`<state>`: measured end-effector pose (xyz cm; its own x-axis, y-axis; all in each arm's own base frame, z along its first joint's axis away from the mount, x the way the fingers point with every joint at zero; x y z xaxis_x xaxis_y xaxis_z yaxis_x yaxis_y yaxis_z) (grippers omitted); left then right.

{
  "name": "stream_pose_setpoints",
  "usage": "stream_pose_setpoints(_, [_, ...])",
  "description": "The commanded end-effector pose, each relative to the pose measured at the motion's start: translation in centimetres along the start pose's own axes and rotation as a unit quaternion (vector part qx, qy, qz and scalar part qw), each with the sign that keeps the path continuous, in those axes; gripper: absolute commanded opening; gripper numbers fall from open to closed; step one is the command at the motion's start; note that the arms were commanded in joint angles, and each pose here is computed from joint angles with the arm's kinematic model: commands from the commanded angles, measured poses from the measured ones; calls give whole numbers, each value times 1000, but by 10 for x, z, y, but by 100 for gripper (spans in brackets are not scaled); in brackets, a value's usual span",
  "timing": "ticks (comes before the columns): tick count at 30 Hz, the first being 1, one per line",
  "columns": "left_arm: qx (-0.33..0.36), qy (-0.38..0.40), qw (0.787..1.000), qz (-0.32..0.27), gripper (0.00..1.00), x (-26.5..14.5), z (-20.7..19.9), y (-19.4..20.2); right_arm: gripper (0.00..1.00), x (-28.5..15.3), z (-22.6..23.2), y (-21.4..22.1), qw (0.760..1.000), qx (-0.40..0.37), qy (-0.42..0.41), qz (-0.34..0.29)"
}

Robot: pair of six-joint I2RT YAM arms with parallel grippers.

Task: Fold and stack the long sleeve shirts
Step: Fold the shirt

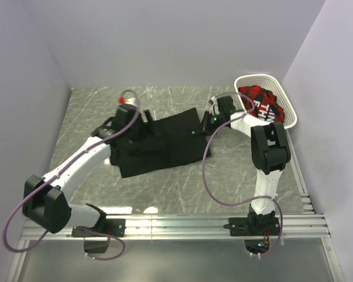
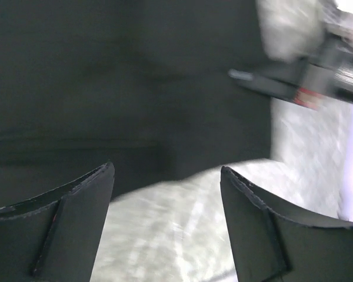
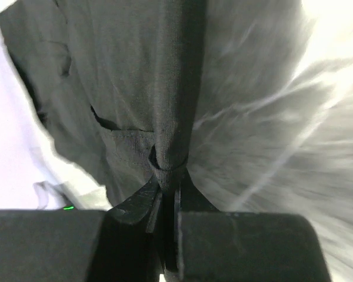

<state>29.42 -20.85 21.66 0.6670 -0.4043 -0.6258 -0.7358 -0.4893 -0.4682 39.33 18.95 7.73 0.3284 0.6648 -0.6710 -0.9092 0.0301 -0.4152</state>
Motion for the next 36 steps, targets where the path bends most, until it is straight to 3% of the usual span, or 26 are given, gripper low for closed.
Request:
stream_pose_setpoints(1, [-26,-53,998,6,78,4,55,-5,0,-35,-17,-9,990,-83,100,54])
stream_pose_setpoints(12, [-144,-81,986,20,66,19,124,6,0,-74,-20,-64,952,-199,218,76])
stream_pose_setpoints(24, [-224,-35,972,61,54,63,118,13,0,-113,10,-99,884,-291,362,53])
stream_pose_setpoints(36, [-254,-17,964,80,39,97,121,15,0,-112,45,-103,812,-342,472,39])
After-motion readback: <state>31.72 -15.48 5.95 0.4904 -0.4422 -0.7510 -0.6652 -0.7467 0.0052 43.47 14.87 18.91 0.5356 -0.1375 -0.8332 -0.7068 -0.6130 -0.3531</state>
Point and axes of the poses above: each gripper's point midway between its finger pads, its own x axis out along the fingers, its own z axis along the line the jaws close on, y = z × x, the point moved 4 cm from there along -x, back along the fingers, and after that the axes turned 12 degrees about -x, right-handed, at the moved point
